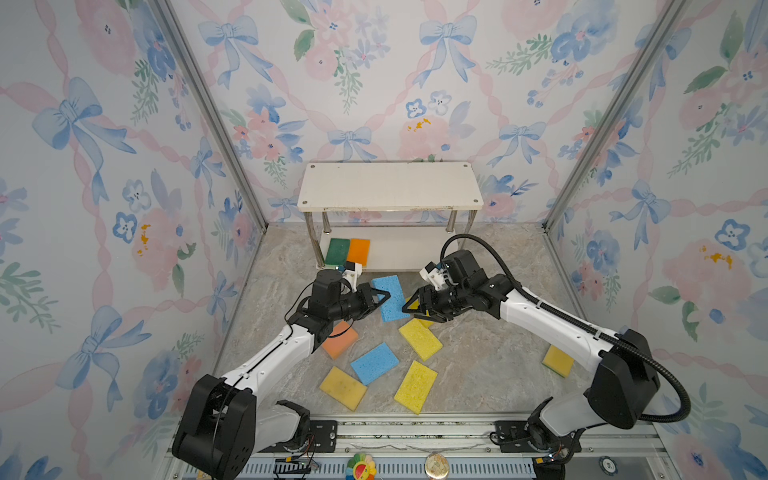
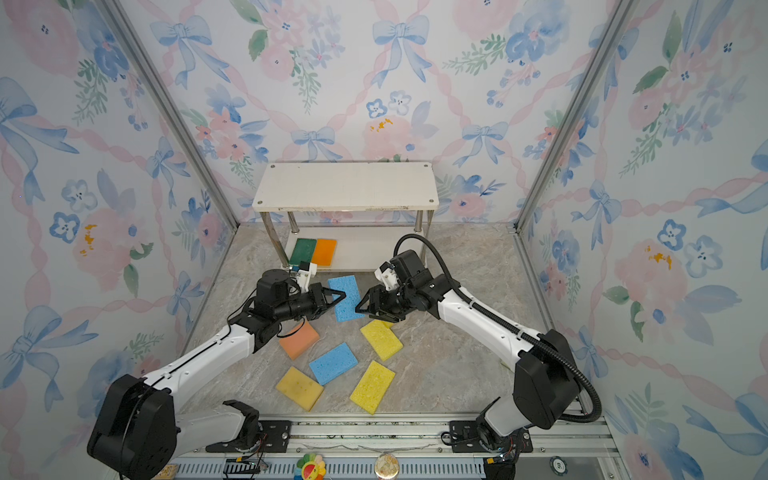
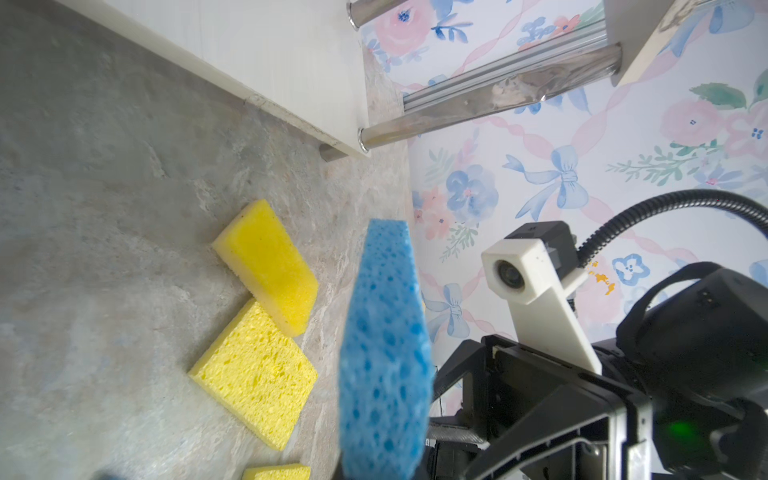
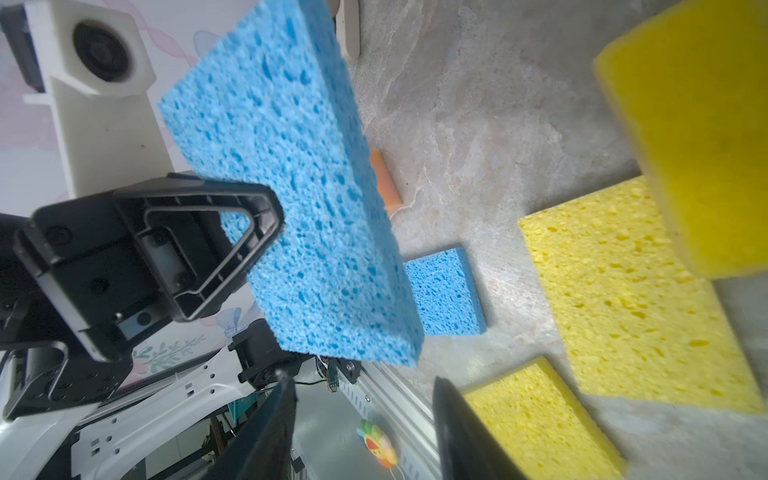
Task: Place and organize the cleaning sponges onto the shelf
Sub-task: 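Hold the blue sponge upright toward the left gripper while the left gripper approaches, then carry the blue sponge beside the orange sponge while the left gripper withdraws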
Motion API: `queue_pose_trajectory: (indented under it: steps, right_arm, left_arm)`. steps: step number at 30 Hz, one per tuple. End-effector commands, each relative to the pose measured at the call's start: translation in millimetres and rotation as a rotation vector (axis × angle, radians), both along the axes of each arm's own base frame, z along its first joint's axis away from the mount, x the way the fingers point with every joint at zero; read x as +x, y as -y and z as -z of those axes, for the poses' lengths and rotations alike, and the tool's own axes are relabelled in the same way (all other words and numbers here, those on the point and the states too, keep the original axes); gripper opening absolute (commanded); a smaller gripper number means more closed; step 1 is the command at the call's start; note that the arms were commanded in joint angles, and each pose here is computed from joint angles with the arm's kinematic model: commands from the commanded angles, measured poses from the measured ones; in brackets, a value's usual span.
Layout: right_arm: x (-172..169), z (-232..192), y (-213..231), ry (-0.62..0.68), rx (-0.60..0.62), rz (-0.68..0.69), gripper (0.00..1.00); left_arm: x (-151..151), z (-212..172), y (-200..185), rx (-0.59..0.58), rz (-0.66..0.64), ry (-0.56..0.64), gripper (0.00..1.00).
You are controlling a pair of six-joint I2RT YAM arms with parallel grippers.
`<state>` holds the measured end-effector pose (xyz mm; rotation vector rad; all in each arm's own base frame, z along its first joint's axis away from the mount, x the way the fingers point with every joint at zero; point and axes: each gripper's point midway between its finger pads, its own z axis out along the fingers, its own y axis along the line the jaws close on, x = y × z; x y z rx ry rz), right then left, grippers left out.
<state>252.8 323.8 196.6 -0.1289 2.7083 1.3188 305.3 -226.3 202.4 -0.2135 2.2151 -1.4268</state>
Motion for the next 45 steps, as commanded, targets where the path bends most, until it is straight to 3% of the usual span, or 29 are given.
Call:
queue_pose_trajectory:
  steps: [1,18,29,30,32,34,36,41,45]
  right_arm:
    - [-4.7,-2.9,-8.3,-0.003,0.063,-0.008,0.56]
    - [6.9,-0.8,-14.1,0.016,0.085,0.016,0.41]
    - [9.8,0.3,-8.3,0.028,0.054,0.051,0.13]
    - [10.1,2.1,-7.0,0.029,0.045,0.059,0.13]
    - [13.9,5.0,-3.9,0.027,0.029,0.087,0.11]
    - [18.2,5.0,-4.3,0.032,0.025,0.109,0.1]
    - [25.8,8.2,-3.4,0.029,0.004,0.145,0.1]
    - [57.7,10.9,-8.7,0.034,-0.057,0.243,0.07]
    - [87.3,15.0,-21.4,0.029,-0.08,0.319,0.06]
  left_arm:
    - [3.6,-19.1,4.6,-0.036,0.02,0.04,0.02]
    - [-1.4,-17.1,5.5,-0.067,0.025,0.021,0.0]
    - [0.6,-4.1,1.9,-0.031,0.016,-0.006,0.01]
    - [0.8,-0.4,-0.7,-0.009,0.006,-0.011,0.08]
    - [1.5,6.3,-8.9,0.03,-0.026,-0.022,0.33]
    - [1.8,6.8,-18.5,0.058,-0.068,-0.016,0.42]
    - [1.2,14.8,-32.0,0.115,-0.12,-0.034,0.58]
    - [-15.0,49.6,-88.7,0.399,-0.288,-0.11,0.72]
    - [-33.1,56.6,-120.6,0.542,-0.371,-0.136,0.79]
